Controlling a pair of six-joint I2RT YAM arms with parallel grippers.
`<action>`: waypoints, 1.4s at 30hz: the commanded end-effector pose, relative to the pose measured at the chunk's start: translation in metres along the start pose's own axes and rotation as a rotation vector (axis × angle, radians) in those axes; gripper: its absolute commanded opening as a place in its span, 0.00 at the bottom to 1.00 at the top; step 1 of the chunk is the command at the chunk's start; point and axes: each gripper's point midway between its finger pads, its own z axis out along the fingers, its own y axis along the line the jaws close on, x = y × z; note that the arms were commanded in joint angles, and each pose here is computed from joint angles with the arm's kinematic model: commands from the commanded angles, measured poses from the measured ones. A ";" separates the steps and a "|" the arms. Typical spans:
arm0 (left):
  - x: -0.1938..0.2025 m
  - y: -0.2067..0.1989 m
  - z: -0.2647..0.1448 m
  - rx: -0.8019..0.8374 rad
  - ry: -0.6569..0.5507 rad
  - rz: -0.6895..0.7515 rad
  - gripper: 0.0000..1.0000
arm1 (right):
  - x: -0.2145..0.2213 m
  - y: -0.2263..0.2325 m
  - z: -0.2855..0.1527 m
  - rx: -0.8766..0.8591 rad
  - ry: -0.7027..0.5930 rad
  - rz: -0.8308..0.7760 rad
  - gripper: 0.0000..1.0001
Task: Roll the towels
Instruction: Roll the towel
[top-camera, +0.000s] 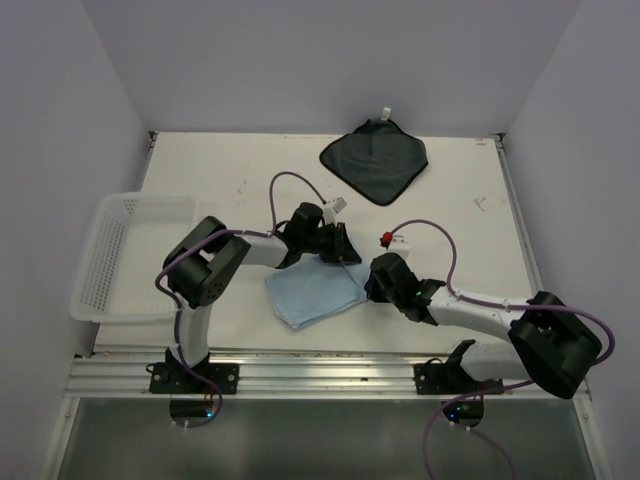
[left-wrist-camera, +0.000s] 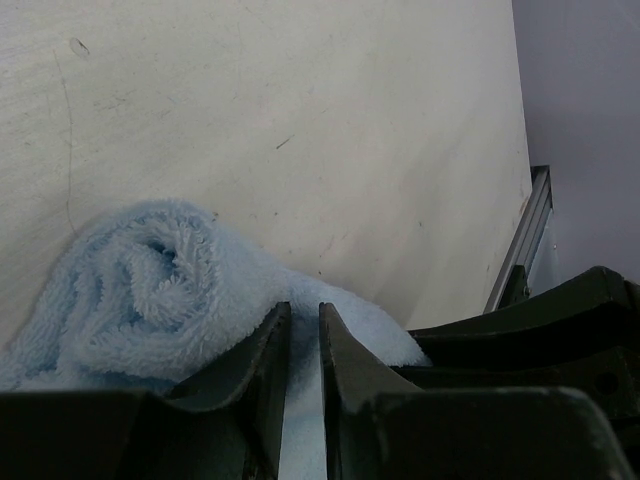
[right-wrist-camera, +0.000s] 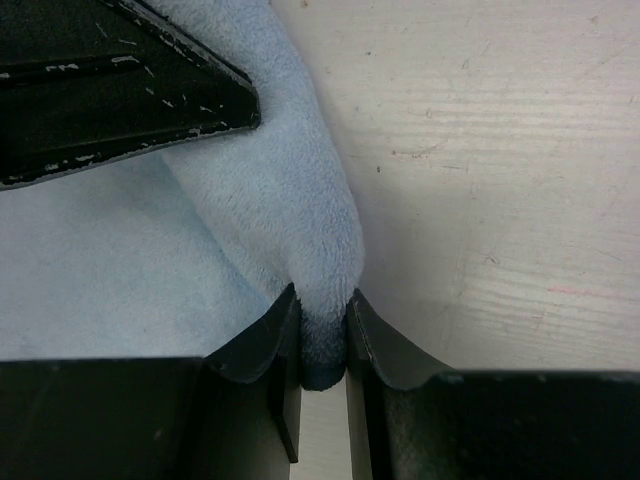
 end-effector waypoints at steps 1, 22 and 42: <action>-0.014 -0.002 -0.010 -0.017 -0.028 0.029 0.23 | -0.002 -0.021 0.000 0.093 -0.020 -0.063 0.00; -0.062 -0.042 -0.018 0.013 -0.102 0.081 0.35 | -0.002 0.006 -0.011 0.190 -0.167 -0.355 0.00; -0.045 -0.042 -0.030 0.035 -0.103 0.042 0.35 | 0.015 0.038 -0.014 0.360 -0.232 -0.687 0.00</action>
